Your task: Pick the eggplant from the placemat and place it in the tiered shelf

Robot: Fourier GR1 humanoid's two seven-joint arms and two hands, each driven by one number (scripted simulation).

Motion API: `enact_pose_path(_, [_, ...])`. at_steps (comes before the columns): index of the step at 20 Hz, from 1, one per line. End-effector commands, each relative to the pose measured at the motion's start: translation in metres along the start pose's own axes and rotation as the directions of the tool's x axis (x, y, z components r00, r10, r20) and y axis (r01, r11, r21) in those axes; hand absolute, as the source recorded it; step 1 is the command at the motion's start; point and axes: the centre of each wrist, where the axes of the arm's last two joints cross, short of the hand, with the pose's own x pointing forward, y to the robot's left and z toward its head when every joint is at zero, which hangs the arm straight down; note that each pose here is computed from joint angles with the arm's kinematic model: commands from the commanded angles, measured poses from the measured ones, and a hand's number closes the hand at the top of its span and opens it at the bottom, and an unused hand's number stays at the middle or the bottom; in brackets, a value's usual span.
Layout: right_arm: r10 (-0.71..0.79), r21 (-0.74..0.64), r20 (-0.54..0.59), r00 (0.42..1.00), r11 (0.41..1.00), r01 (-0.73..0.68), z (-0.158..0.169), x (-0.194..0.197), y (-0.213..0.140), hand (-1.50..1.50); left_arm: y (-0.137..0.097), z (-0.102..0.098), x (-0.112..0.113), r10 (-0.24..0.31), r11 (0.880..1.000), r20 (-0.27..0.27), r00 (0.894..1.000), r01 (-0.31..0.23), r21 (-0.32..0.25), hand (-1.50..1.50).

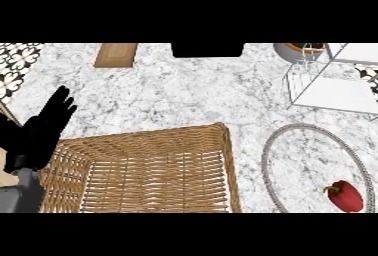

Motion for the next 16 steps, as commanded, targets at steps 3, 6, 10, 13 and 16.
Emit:
enact_pose_path(3, [0.011, 0.010, -0.023, 1.000, 1.000, -0.011, -0.024, -0.008, -0.022, 1.50, -0.016, 0.009, -0.068, 0.030, 0.999, -0.245, 0.969, -0.035, -0.018, 0.00])
enact_pose_path(6, [0.016, 0.024, -0.042, 0.999, 1.000, -0.015, -0.040, -0.022, -0.034, 1.50, -0.017, 0.009, -0.061, 0.025, 0.999, -0.232, 0.972, -0.034, -0.036, 0.00])
enact_pose_path(10, [0.060, 0.078, -0.015, 0.998, 0.995, -0.059, -0.052, -0.033, -0.030, 1.50, -0.019, 0.004, -0.059, 0.023, 0.999, -0.230, 0.973, -0.033, -0.040, 0.00])
enact_pose_path(13, [0.093, 0.078, -0.007, 0.996, 0.993, -0.093, -0.059, -0.037, -0.027, 1.50, -0.021, -0.002, -0.058, 0.026, 0.999, -0.233, 0.972, -0.036, -0.038, 0.00])
enact_pose_path(16, [0.100, 0.071, 0.002, 0.995, 0.992, -0.100, -0.067, -0.051, -0.021, 1.50, -0.026, 0.005, -0.062, 0.011, 0.999, -0.241, 0.970, -0.023, -0.049, 0.00])
